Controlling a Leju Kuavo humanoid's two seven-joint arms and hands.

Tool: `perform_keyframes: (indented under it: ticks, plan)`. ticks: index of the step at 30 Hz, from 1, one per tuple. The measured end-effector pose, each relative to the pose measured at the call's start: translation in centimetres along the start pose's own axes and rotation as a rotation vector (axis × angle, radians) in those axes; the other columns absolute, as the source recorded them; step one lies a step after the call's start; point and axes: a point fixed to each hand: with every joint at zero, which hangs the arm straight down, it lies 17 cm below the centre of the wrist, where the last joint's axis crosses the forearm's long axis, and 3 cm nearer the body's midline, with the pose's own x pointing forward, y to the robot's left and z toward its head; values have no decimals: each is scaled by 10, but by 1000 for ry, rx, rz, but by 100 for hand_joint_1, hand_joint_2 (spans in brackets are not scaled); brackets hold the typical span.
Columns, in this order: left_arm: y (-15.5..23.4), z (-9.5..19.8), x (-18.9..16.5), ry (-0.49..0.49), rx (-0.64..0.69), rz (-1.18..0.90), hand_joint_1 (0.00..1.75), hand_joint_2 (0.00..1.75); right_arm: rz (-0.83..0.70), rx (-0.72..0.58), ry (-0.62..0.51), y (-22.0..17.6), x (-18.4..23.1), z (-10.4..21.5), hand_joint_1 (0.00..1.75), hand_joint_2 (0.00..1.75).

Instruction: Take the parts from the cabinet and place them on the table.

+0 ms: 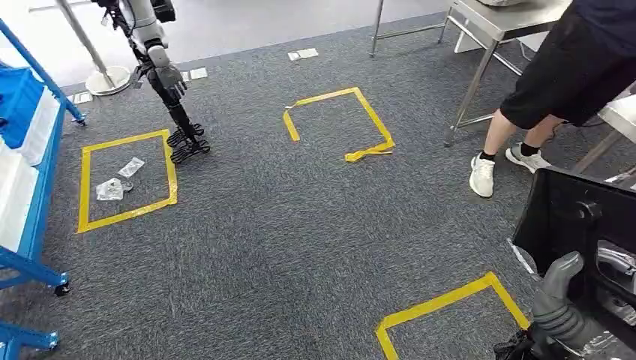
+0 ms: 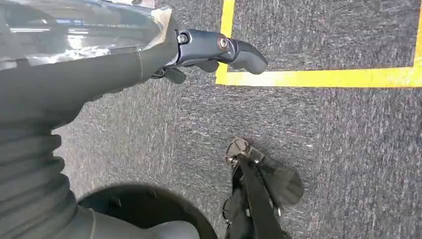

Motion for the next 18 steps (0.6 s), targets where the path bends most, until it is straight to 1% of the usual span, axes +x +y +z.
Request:
perform_keyframes:
  ticks: [13, 18]
  plan:
    - [-2, 0, 6, -22, -3, 14, 0, 175, -17, -1, -1, 3, 0, -3, 175, 175]
    - [-3, 0, 6, -27, -10, 24, 0, 175, -18, 4, 13, 3, -4, 1, 175, 175]
